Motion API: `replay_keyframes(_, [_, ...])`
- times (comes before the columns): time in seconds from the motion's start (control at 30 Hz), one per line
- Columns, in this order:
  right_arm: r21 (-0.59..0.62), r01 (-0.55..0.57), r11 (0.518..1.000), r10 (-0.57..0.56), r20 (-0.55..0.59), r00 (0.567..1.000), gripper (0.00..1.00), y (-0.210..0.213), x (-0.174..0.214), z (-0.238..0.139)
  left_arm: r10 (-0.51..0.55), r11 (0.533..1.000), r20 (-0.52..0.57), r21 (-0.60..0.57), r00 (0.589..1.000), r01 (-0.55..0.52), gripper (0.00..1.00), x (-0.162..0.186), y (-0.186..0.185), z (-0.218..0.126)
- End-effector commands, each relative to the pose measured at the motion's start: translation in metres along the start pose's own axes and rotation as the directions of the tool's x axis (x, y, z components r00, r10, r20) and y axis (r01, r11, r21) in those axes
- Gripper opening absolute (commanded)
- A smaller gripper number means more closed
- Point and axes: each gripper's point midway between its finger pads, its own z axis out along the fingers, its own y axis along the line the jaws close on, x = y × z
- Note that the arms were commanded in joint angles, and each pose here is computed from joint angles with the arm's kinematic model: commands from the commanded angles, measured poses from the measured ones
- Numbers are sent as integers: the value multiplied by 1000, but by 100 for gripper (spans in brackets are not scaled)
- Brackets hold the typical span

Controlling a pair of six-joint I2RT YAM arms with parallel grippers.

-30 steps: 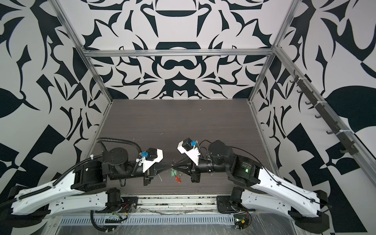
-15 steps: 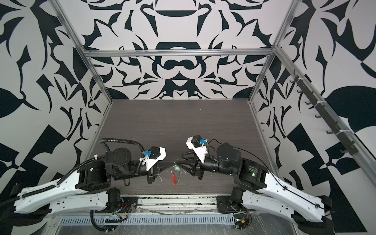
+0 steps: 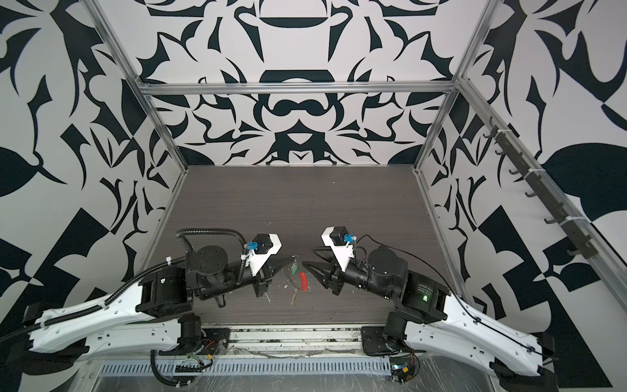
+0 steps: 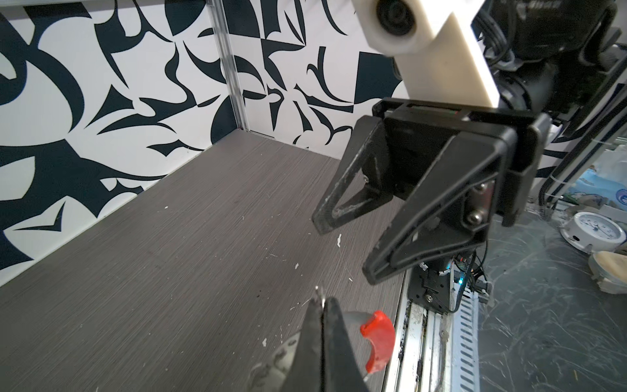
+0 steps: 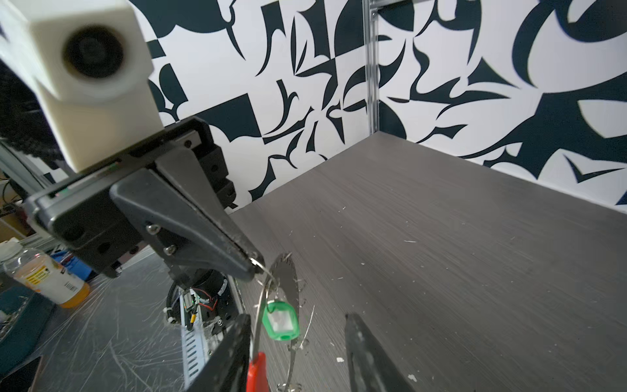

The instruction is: Remove the keys from the keyring

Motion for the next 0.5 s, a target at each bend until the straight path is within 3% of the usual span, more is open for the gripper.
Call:
replay_keyframes(0.0, [58,49,997,-52,53,997,48,-8,-15,-7,-23,1000,73,-20,997,25,0,-13,4,-5])
replay_keyframes(0.27, [-31,94,995,-95,-60,994,48,2,17,16,4,1000,151,-6,989,-3,0,-19,3,-15])
replay_keyframes(0.47, [-88,103,991,-107,-39,993,52,11,18,23,8,1000,201,-4,979,-7,0,-21,3,-22])
